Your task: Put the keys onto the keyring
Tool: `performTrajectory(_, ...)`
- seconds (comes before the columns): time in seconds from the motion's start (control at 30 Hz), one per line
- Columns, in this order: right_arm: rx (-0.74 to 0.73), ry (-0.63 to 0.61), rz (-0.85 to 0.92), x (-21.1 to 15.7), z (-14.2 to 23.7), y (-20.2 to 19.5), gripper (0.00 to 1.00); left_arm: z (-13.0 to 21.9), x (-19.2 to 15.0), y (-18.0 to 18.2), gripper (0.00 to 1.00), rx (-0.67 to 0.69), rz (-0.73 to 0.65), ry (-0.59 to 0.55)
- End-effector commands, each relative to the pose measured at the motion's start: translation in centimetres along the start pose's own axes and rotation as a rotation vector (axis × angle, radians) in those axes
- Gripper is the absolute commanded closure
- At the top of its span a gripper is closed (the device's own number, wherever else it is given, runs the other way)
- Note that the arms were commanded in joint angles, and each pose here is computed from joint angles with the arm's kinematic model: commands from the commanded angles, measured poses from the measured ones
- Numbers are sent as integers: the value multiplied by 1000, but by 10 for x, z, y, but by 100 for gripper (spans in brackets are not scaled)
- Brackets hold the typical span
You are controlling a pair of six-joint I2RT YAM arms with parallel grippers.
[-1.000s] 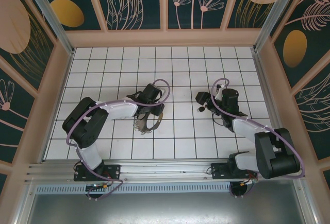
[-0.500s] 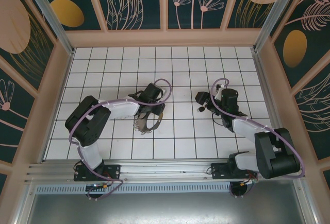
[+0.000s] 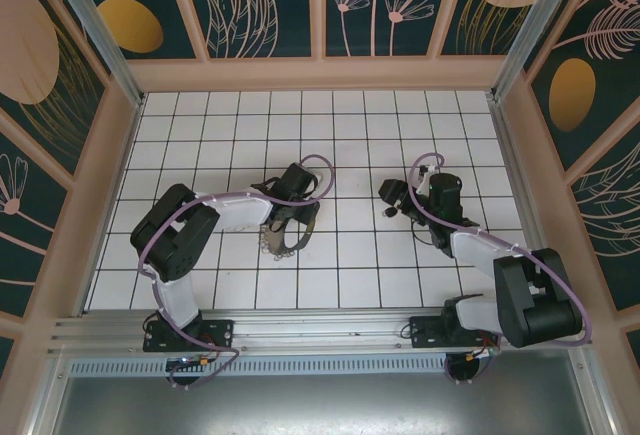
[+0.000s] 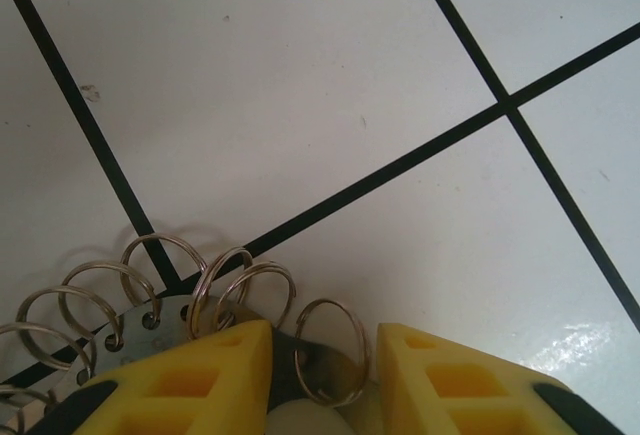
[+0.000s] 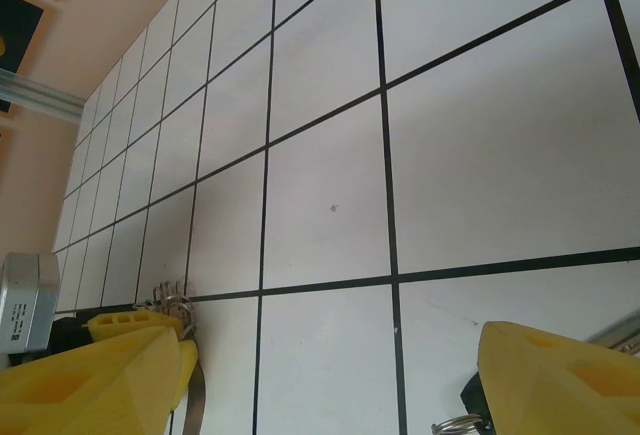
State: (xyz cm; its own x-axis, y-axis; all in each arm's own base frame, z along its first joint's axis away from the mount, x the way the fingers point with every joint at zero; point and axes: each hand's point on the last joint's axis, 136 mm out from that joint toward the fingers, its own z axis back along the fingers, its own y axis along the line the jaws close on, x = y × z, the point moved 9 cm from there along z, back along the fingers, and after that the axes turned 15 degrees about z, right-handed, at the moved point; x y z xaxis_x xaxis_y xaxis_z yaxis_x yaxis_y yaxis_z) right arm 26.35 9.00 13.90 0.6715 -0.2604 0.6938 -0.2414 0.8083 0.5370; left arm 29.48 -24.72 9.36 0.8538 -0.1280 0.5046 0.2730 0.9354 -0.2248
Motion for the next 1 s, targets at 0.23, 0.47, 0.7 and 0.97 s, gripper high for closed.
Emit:
performTrajectory(0.23,36,-27,5,0,4,7,23,-4,6,0,86,28,-11,-41)
performTrajectory(0.47,73,-59,19,6,8,15,22,3,13,-4,100,17,-39,-52)
performTrajectory(0.7,175,-140,106,28,16,35,21,46,36,-21,100,-92,-110,-137)
performTrajectory(0.97,310,-172,222,56,20,60,26,108,65,-41,100,-248,-206,-284)
